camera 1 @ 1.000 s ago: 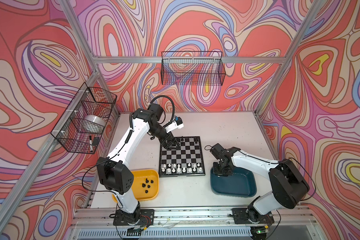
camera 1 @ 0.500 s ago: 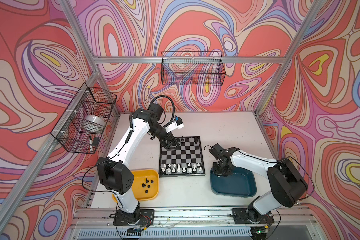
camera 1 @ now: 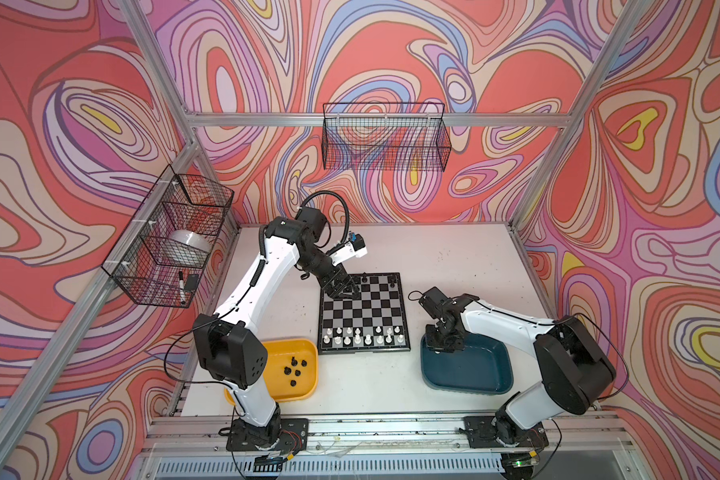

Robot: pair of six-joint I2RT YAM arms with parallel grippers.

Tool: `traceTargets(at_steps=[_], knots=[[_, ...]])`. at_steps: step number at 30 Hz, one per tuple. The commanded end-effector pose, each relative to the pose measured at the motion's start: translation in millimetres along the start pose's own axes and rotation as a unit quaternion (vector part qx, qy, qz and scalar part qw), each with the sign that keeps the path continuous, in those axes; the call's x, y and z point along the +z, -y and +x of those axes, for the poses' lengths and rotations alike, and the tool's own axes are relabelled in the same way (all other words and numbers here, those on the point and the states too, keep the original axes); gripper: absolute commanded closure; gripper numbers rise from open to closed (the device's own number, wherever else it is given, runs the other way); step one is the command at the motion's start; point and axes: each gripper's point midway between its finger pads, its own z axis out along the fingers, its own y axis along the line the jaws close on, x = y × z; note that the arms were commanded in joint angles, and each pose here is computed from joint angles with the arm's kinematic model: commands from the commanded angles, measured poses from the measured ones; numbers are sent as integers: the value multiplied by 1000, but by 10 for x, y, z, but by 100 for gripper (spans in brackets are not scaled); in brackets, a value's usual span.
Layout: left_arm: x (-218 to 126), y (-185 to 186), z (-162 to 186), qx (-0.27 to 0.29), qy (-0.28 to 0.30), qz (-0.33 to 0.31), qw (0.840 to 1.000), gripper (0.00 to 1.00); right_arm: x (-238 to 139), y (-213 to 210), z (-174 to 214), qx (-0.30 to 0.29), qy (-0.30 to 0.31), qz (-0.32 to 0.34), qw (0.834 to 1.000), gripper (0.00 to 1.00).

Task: Set up the chess pieces on the board
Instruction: 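Lower the open right gripper into the teal tray toward the last white pawn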

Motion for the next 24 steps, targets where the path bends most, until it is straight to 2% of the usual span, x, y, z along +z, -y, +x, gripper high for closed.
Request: traceTargets(at_steps=[1,24], knots=[[0,75,30,-2,-2,8,1000,9,-49,31,-43,-2,9,8,1000,90],[-27,10,-12,-8,4,-9,1000,9,-164,18,-2,3,14,-5,1000,90]])
